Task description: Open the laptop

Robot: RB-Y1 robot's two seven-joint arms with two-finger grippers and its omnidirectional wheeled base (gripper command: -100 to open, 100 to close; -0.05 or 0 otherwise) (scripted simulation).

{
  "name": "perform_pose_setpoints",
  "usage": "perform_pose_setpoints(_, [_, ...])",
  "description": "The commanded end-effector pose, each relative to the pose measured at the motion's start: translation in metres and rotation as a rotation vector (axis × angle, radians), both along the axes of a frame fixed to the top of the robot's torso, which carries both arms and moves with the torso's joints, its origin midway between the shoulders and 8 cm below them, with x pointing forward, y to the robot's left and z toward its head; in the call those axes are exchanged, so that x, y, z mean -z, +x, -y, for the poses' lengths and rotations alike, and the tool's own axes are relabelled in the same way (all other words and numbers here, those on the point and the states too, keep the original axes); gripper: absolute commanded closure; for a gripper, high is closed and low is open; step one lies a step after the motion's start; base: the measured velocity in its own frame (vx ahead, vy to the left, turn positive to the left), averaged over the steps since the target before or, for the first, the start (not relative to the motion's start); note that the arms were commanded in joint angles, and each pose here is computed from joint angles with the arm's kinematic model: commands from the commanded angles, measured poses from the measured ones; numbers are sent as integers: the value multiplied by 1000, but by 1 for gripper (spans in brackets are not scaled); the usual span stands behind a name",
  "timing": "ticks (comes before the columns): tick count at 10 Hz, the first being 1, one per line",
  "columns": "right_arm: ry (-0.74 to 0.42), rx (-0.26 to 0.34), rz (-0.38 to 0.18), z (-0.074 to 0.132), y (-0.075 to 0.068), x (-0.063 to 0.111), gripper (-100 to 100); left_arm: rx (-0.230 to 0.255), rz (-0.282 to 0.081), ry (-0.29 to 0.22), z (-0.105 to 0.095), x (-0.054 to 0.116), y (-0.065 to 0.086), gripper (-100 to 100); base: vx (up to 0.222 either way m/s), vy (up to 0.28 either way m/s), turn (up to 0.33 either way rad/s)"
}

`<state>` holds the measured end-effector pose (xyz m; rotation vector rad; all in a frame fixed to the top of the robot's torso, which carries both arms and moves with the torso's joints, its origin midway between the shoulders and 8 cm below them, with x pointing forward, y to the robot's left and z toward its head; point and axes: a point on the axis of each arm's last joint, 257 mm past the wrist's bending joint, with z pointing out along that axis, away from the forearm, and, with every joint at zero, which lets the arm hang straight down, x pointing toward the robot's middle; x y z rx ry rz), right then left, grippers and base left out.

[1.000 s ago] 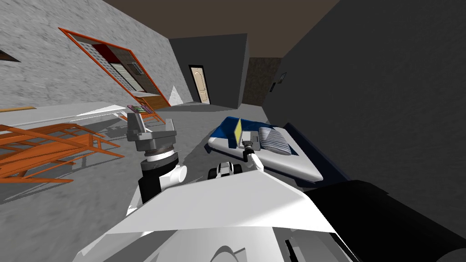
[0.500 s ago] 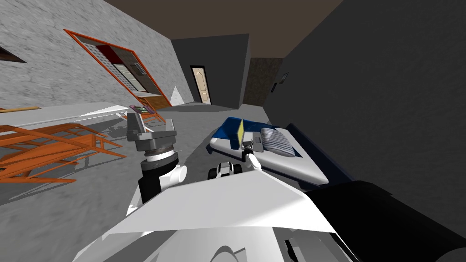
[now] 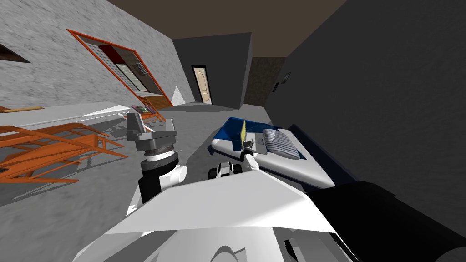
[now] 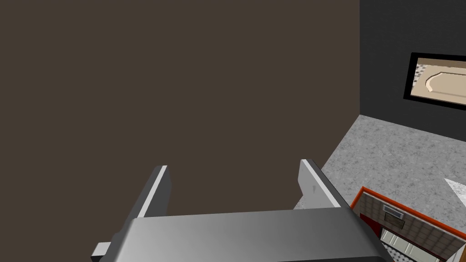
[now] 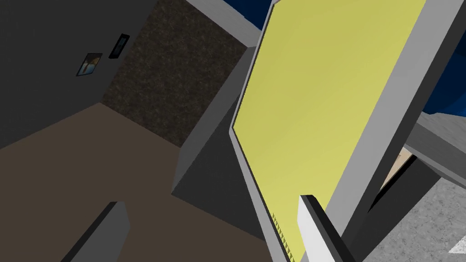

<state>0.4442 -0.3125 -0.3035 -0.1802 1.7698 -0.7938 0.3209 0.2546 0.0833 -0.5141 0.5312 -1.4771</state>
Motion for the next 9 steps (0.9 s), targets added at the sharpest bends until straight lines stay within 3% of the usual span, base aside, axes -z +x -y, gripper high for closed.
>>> perform_pose_setpoints(1, [-98,21,-19,2,-1,0,-100,0,0,0,0,0,0,0,53,62,7])
perform_pose_setpoints(9, [-368,82,-53,-10,-5,-11,-100,0,0,0,0,0,0,0,46,56,9])
